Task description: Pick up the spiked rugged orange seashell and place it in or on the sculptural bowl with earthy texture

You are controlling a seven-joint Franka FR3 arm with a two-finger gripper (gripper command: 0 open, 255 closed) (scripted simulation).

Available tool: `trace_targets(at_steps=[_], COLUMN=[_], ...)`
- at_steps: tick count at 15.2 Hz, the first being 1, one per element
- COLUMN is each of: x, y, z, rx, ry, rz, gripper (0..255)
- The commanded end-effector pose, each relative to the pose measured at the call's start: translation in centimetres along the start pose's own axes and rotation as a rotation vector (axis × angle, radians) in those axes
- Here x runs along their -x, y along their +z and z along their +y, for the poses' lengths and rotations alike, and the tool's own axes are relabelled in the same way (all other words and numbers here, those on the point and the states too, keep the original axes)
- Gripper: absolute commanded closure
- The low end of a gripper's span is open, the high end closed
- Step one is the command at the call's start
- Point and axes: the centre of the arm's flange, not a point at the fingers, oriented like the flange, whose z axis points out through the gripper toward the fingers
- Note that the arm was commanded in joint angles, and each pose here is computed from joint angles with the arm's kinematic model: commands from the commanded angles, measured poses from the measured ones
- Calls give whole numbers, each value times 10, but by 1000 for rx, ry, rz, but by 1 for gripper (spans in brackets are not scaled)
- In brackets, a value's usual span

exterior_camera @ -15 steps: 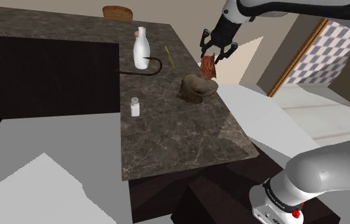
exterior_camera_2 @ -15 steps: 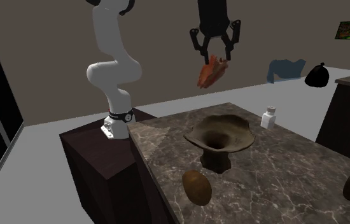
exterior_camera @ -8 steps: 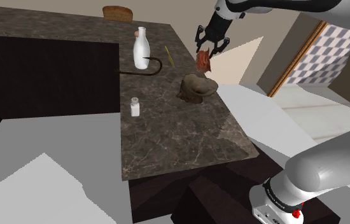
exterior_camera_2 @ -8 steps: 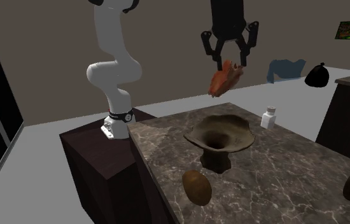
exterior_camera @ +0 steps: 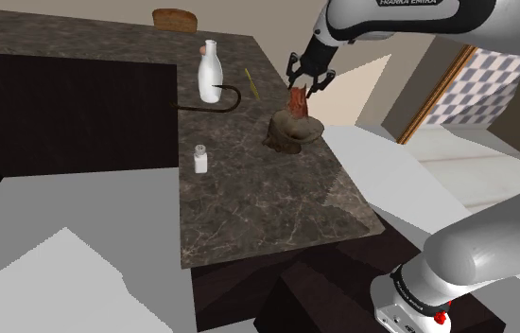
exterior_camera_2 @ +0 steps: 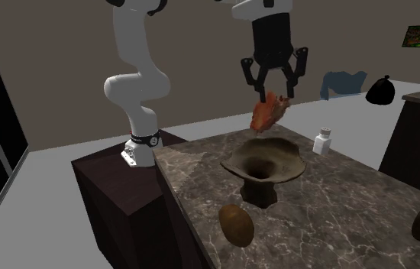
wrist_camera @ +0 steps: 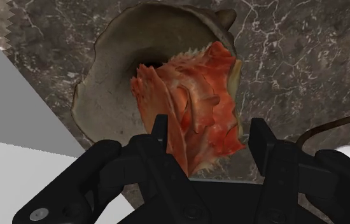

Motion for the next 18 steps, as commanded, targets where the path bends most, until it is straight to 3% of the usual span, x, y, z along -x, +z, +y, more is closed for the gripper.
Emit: trace_targets(at_steps=[1,7,14,15,18], x=[2,6,6,6,6], y=[11,40,40,40,40], z=[3,8,8,8,8], rx=[-1,-1,-1,-1,-1], ry=[0,0,0,0,0], rz=[1,1,1,1,1], gripper=[255,255,255,0,0])
